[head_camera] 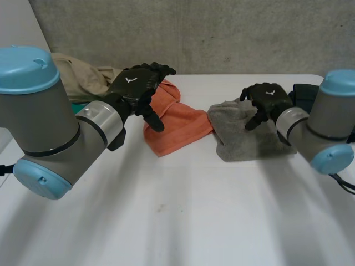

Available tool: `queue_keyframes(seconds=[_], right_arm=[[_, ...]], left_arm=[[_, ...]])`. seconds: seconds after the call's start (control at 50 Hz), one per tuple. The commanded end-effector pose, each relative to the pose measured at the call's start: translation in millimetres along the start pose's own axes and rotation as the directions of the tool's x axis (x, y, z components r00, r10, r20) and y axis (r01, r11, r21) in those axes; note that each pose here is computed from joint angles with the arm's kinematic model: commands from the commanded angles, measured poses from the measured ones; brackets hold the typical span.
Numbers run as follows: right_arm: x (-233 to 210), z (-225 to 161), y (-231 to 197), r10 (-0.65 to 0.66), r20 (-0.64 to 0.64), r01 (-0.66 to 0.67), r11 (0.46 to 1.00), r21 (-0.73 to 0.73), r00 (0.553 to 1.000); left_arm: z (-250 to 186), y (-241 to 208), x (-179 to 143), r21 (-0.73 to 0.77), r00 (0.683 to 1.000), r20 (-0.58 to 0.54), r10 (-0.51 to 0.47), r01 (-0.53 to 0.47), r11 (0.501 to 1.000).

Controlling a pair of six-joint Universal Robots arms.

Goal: Fold the laundry.

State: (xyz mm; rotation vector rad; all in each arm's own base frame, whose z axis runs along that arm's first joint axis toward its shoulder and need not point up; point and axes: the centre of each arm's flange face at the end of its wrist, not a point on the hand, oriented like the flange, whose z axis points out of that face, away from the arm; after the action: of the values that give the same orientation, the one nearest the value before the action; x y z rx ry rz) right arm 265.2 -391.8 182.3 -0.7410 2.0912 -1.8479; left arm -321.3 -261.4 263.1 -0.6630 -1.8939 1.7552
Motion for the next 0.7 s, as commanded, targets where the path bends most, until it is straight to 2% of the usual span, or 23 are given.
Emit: queue_keyframes(seconds=[0.02, 0.24, 0.46, 0.54, 0.56, 0.6, 0.7], right_arm=[[23, 15, -7, 0.131, -0.019, -0.132, 0.988, -0.083, 0.991], [32, 36, 7, 0.200, 0.009, -0.196, 0.966, -0.172, 0.980], [3, 45, 39, 0.211, 0.062, -0.191, 0.952, -0.241, 0.975], [4, 37, -1, 0.134, 0.063, -0.122, 0.979, -0.162, 0.989], [3, 29, -28, 0.099, 0.063, -0.091, 0.989, -0.114, 0.993], [-2, 19, -54, 0.067, 0.075, -0.062, 0.996, -0.069, 0.995], [-21, -30, -122, -0.002, 0.123, -0.004, 0.999, 0.043, 0.992]], left_arm=[[-2, -2, 2, -0.001, 1.000, -0.004, -0.004, 0.004, 1.000], [-3, -3, 1, 0.002, 1.000, 0.000, -0.004, 0.004, 1.000], [-2, -3, -4, 0.002, 1.000, 0.014, -0.002, 0.002, 1.000], [0, -1, -7, -0.001, 1.000, 0.022, 0.000, 0.000, 1.000], [2, 2, -9, -0.007, 1.000, 0.026, -0.001, 0.001, 1.000], [4, 5, -11, -0.013, 0.999, 0.033, -0.002, 0.003, 1.000], [18, 14, -28, -0.012, 0.997, 0.072, -0.003, 0.004, 1.000]])
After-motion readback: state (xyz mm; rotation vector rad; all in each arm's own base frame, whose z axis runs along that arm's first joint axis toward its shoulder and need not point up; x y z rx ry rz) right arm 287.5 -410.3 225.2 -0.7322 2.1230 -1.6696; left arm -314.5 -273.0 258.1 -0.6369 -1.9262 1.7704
